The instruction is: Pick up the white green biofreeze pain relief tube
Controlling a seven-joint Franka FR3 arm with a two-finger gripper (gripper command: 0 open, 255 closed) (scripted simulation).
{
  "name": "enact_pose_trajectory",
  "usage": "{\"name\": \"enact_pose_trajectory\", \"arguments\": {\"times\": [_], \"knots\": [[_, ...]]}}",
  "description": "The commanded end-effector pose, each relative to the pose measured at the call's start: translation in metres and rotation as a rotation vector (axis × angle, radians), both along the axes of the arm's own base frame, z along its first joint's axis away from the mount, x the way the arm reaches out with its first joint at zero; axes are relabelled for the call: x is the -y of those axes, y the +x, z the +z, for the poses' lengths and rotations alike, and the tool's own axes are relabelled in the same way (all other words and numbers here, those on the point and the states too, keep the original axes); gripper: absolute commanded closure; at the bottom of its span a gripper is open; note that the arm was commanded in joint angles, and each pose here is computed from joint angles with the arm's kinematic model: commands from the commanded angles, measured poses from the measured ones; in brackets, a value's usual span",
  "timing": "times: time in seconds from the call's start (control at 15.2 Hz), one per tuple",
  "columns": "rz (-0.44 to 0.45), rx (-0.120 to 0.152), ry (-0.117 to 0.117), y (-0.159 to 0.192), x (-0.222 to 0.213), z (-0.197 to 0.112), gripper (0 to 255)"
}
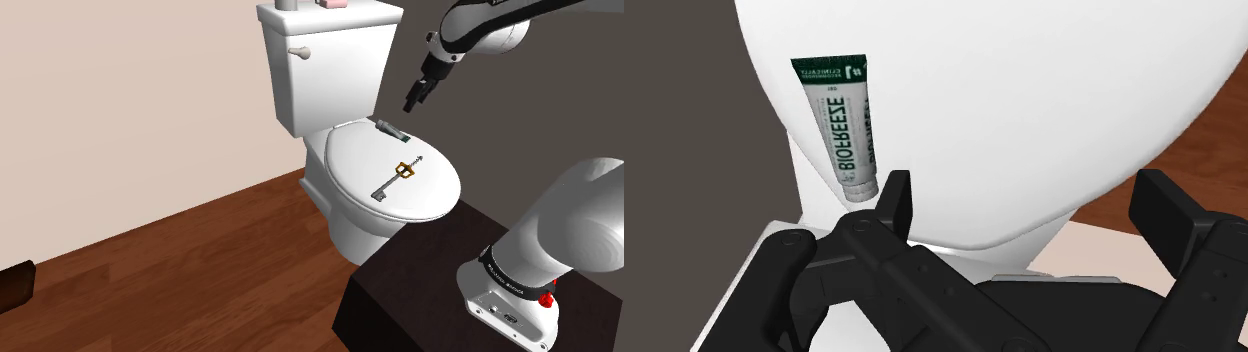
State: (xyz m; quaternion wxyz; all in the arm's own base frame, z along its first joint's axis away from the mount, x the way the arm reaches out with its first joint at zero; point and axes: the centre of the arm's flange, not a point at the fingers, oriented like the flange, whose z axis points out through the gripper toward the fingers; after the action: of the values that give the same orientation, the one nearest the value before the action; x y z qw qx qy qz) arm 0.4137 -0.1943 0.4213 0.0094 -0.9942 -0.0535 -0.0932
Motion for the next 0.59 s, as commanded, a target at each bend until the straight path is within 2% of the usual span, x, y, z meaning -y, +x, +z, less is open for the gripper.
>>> {"name": "enact_pose_trajectory", "arguments": {"times": [0.0,0.53], "knots": [[0.014,0.006,0.001,0.011,0.019,-0.018,0],[0.064,0.023,0.016,0.058,0.080,-0.092,0]]}}
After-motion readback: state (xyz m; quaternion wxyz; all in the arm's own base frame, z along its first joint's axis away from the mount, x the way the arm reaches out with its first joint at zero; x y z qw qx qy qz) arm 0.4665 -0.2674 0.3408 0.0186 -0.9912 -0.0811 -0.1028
